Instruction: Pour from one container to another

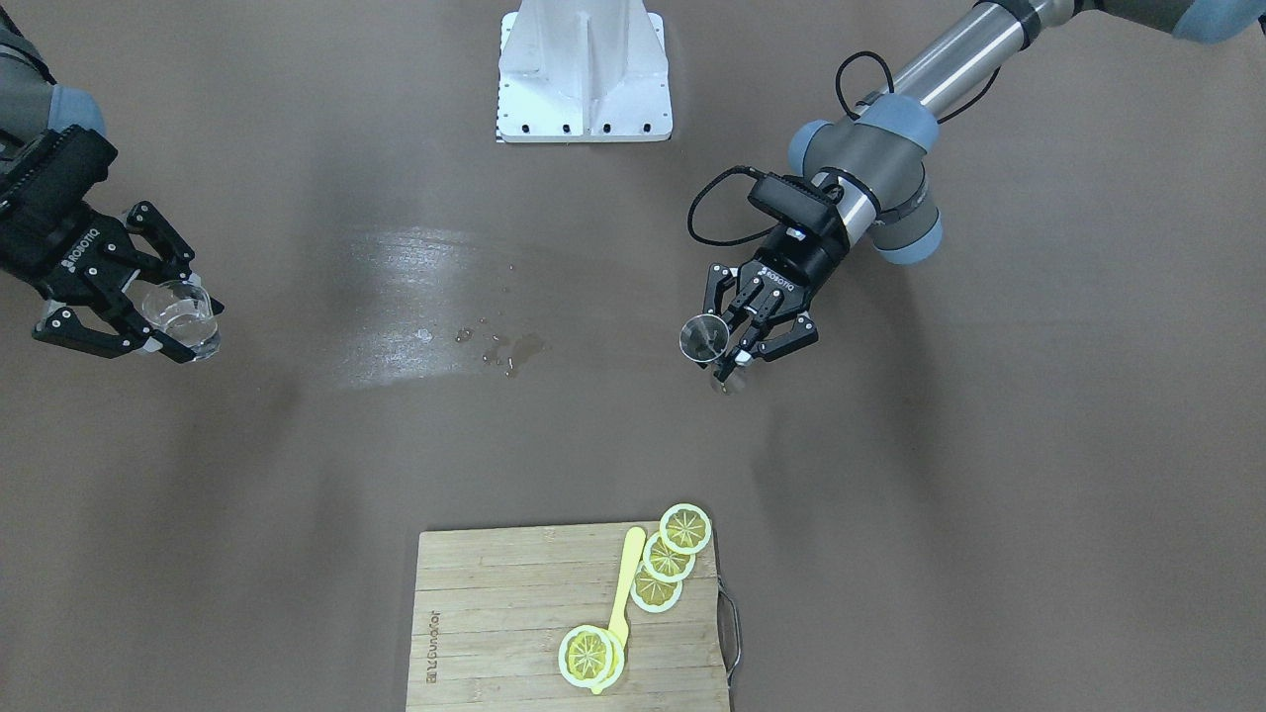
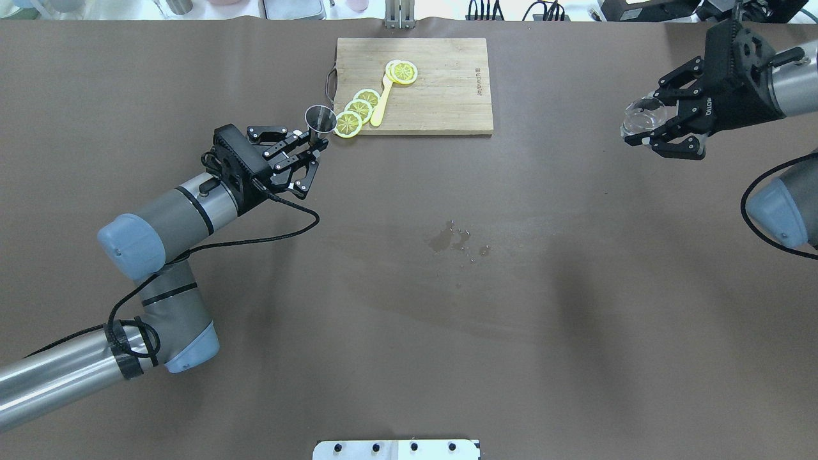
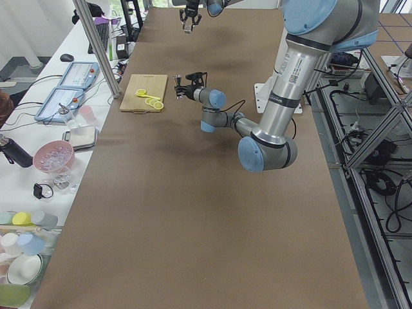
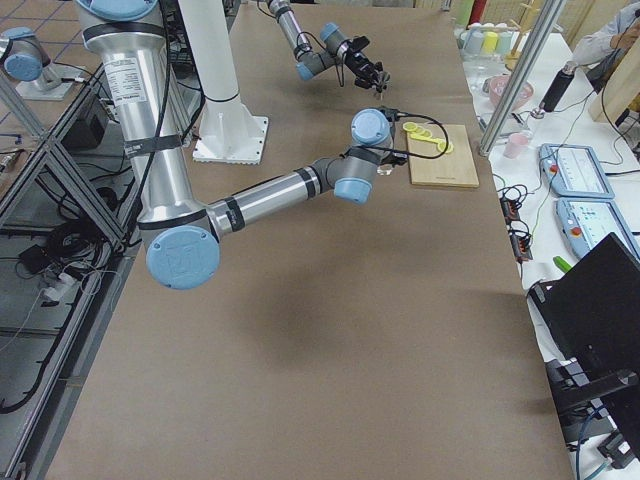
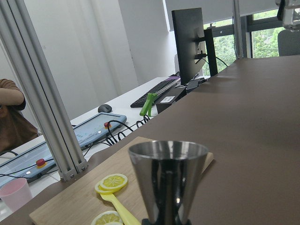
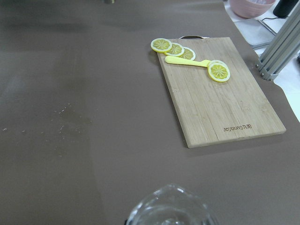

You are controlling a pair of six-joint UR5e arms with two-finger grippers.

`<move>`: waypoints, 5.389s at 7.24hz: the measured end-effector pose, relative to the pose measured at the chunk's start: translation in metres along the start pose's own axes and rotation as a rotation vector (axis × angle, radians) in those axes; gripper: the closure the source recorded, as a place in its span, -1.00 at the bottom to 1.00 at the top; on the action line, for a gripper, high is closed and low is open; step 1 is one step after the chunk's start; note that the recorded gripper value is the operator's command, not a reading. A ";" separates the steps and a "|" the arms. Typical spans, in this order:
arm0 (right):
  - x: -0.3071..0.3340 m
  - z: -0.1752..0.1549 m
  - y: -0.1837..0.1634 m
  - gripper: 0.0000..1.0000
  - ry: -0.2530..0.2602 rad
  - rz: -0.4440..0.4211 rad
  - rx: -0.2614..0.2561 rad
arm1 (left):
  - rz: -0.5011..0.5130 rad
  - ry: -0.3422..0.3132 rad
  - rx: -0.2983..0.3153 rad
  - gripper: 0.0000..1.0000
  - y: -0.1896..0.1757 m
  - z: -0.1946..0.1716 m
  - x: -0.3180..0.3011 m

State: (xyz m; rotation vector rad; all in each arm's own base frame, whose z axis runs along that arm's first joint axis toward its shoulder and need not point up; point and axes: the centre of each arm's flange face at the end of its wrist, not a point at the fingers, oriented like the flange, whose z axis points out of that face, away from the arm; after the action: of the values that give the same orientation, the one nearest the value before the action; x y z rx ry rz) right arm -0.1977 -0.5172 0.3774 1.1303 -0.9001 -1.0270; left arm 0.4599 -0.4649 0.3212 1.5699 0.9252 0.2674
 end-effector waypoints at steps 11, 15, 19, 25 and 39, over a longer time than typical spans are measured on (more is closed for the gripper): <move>-0.012 0.042 0.183 1.00 -0.159 -0.020 0.124 | -0.265 -0.450 0.190 1.00 0.032 -0.035 -0.055; -0.015 0.058 0.187 1.00 -0.122 -0.024 0.121 | -0.239 -0.487 0.181 1.00 -0.025 -0.031 -0.049; -0.045 0.090 0.178 1.00 -0.107 -0.059 0.150 | -0.273 -0.736 0.193 1.00 -0.029 -0.041 -0.023; -0.083 0.103 0.186 1.00 -0.126 -0.069 0.154 | -0.476 -0.994 0.319 1.00 0.024 -0.026 -0.022; -0.076 0.118 0.180 -0.36 -0.108 -0.069 0.155 | -0.455 -1.015 0.087 1.00 0.108 -0.006 0.042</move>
State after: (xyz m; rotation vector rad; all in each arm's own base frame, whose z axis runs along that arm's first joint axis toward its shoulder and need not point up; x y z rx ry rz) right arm -0.2986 -0.4575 0.5731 1.2517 -1.0475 -1.0981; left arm 0.5276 -0.4262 0.4073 1.2681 0.4430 -0.8367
